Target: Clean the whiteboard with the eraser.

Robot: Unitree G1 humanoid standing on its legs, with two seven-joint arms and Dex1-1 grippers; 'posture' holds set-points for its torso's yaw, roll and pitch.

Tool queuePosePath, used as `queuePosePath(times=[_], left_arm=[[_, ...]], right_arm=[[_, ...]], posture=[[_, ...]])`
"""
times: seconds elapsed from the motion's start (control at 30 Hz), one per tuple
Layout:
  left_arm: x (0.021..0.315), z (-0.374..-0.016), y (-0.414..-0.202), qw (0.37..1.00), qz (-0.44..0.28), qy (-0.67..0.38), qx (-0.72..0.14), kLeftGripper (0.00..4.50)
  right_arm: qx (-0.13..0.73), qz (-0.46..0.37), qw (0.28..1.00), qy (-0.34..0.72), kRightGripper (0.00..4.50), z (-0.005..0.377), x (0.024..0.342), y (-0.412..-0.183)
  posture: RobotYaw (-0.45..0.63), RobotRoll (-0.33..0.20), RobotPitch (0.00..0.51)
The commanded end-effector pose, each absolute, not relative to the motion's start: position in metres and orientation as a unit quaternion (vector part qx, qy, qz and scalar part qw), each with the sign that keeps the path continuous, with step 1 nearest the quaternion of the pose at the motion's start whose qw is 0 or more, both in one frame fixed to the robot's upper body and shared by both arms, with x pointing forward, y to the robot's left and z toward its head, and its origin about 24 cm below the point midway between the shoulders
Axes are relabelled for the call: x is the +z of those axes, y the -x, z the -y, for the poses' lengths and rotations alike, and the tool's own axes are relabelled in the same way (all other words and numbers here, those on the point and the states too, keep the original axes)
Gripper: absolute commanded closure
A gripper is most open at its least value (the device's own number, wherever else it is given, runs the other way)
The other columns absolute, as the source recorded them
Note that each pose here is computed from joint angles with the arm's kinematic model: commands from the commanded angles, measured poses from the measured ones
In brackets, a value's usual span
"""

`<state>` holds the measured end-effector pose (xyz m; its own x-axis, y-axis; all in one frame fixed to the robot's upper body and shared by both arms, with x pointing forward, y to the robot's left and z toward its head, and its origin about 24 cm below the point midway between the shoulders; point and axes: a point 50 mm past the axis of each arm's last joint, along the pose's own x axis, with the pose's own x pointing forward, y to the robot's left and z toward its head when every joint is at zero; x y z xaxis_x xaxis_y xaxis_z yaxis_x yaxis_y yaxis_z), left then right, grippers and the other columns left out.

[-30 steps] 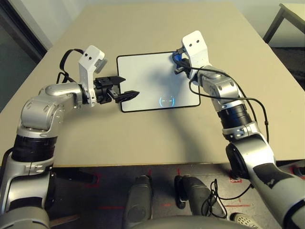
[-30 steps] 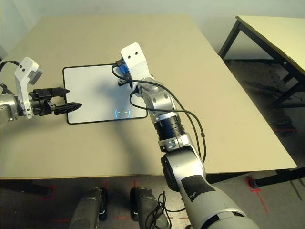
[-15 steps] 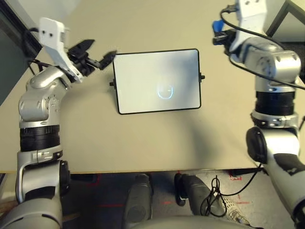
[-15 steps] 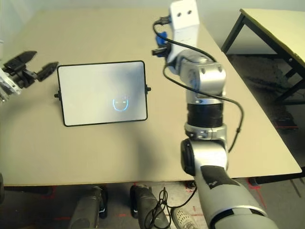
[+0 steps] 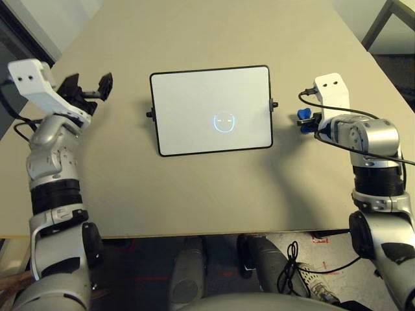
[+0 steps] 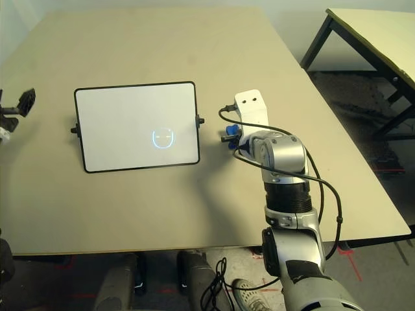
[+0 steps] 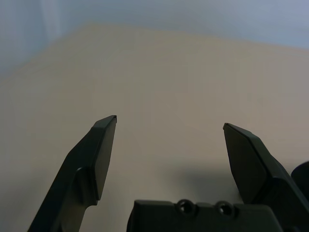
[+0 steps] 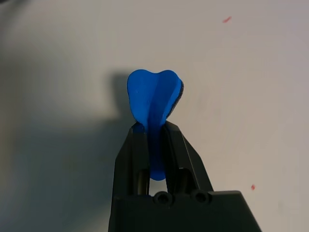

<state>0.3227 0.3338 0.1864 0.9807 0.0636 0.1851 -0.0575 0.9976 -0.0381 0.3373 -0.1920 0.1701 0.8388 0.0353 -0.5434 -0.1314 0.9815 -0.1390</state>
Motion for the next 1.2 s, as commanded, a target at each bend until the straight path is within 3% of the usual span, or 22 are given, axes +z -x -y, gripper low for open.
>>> queuePosePath(times=[0.03, 0.1, 0.53, 0.67, 0.83, 0.97, 1.2], left_arm=[[0.169, -0.337, -0.320, 0.997, 0.056, 0.024, 0.039, 0.00], [0.165, -0.334, -0.320, 0.998, 0.049, 0.025, 0.036, 0.00], [0.162, -0.323, -0.325, 0.999, 0.043, 0.018, 0.015, 0.00], [0.165, -0.321, -0.328, 0.998, 0.058, -0.001, 0.021, 0.00], [0.167, -0.316, -0.332, 0.995, 0.096, -0.018, 0.033, 0.00], [0.167, -0.316, -0.331, 0.991, 0.117, -0.025, 0.061, 0.00], [0.160, -0.318, -0.329, 0.991, 0.111, -0.024, 0.078, 0.00]], right_arm=[[0.061, -0.305, 0.947, 0.078, 4.21, 0.186, 0.165, -0.335], [0.058, -0.304, 0.948, 0.078, 4.21, 0.188, 0.165, -0.337], [0.015, -0.221, 0.973, 0.060, 0.01, 0.218, 0.187, -0.348], [-0.008, -0.087, 0.995, 0.050, 0.01, 0.240, 0.198, -0.359], [-0.044, 0.060, 0.995, 0.065, 0.01, 0.280, 0.177, -0.361], [-0.077, 0.080, 0.992, 0.067, 0.01, 0.307, 0.146, -0.353], [-0.099, 0.039, 0.993, 0.047, 0.01, 0.322, 0.102, -0.340]], posture=[[0.11, 0.000, 0.172], [0.11, 0.000, 0.170], [0.08, 0.000, 0.172], [0.06, 0.000, 0.177], [0.05, 0.000, 0.189], [0.05, 0.000, 0.200], [0.06, 0.000, 0.205]])
